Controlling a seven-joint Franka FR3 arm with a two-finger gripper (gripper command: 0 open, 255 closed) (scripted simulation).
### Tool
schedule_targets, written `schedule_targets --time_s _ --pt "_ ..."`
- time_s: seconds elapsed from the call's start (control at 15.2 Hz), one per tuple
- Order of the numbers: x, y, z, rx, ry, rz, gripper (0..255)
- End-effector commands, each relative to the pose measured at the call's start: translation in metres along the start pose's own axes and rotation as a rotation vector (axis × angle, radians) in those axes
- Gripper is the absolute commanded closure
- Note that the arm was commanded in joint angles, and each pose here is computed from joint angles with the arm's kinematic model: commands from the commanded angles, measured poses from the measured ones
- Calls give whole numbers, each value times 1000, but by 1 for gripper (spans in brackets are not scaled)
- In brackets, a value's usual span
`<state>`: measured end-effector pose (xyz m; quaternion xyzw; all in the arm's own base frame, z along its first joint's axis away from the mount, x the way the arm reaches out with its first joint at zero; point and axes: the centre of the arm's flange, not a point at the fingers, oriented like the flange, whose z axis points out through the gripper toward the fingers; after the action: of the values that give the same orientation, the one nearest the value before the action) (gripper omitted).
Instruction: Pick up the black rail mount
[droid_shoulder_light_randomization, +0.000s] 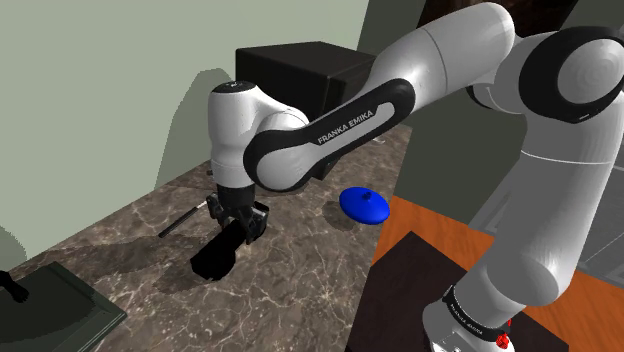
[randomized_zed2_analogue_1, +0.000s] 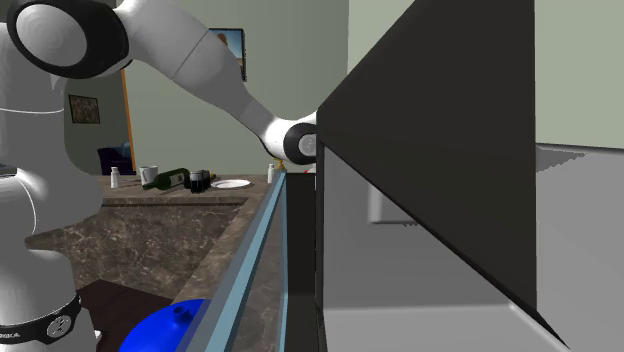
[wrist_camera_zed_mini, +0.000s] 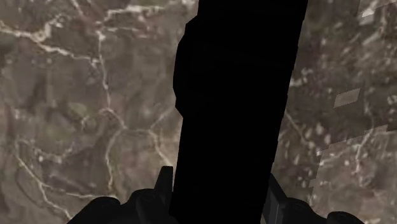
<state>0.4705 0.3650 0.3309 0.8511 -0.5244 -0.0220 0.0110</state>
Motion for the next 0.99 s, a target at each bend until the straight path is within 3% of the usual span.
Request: schedule_targets --time_s 0.0,0.2,0.92 --pt "0 0 1 -1 0 0 255" --pt "0 0 1 -1 0 0 255" --pt "-1 2 -57 -1 0 0 255"
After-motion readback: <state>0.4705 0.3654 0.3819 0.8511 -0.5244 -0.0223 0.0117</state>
